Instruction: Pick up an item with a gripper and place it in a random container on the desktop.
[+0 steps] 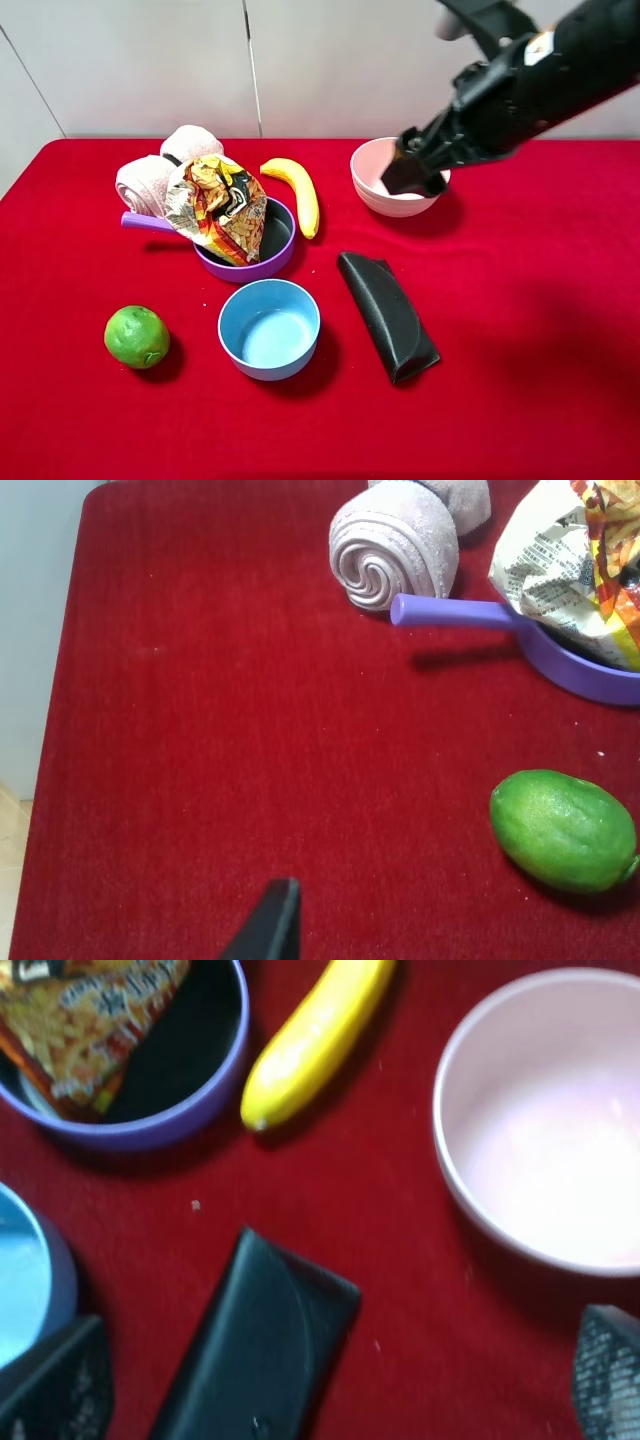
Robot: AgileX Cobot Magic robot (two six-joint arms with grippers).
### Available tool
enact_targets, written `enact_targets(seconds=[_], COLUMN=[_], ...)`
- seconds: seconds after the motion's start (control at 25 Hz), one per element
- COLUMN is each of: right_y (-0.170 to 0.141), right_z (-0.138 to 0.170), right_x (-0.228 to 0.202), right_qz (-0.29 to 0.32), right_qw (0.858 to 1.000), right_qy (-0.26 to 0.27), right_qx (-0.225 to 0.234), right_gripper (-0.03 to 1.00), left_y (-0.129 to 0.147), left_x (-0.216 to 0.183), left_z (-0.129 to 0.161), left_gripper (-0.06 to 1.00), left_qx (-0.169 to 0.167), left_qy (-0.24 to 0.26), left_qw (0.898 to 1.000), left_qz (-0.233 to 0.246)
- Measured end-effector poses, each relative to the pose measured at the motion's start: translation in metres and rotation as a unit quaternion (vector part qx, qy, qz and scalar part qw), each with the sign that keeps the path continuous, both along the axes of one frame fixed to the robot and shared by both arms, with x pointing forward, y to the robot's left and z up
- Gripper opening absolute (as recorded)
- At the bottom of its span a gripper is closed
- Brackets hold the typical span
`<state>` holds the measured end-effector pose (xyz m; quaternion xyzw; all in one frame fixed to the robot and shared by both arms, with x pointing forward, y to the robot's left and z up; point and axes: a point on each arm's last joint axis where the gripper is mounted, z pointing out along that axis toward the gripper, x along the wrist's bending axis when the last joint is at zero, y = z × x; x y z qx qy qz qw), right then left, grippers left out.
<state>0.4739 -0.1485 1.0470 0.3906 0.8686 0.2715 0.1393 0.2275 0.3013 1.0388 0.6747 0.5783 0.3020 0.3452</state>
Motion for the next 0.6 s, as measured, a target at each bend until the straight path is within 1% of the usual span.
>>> enact_targets(seconds=[0.36, 0.6], right_y=[-0.044, -0.075], right_z=[0.019, 0.025], right_x=[-0.038, -0.062], right_qz=[-0.040, -0.082], right_qw=[0.999, 0.996], right_qy=[-0.012, -0.011], right_qx=[-0.009, -0.015], right_gripper=[0.69, 0.69], left_y=[0.000, 0.000], left_x=[0.000, 0.000], left_z=[0.000, 0.000], left_gripper=[0.99, 0.99], left_qx=[0.000, 0.000], left_qy=[0.000, 0.000], left_qw=[1.000, 1.000], left_qz=[0.000, 0.000])
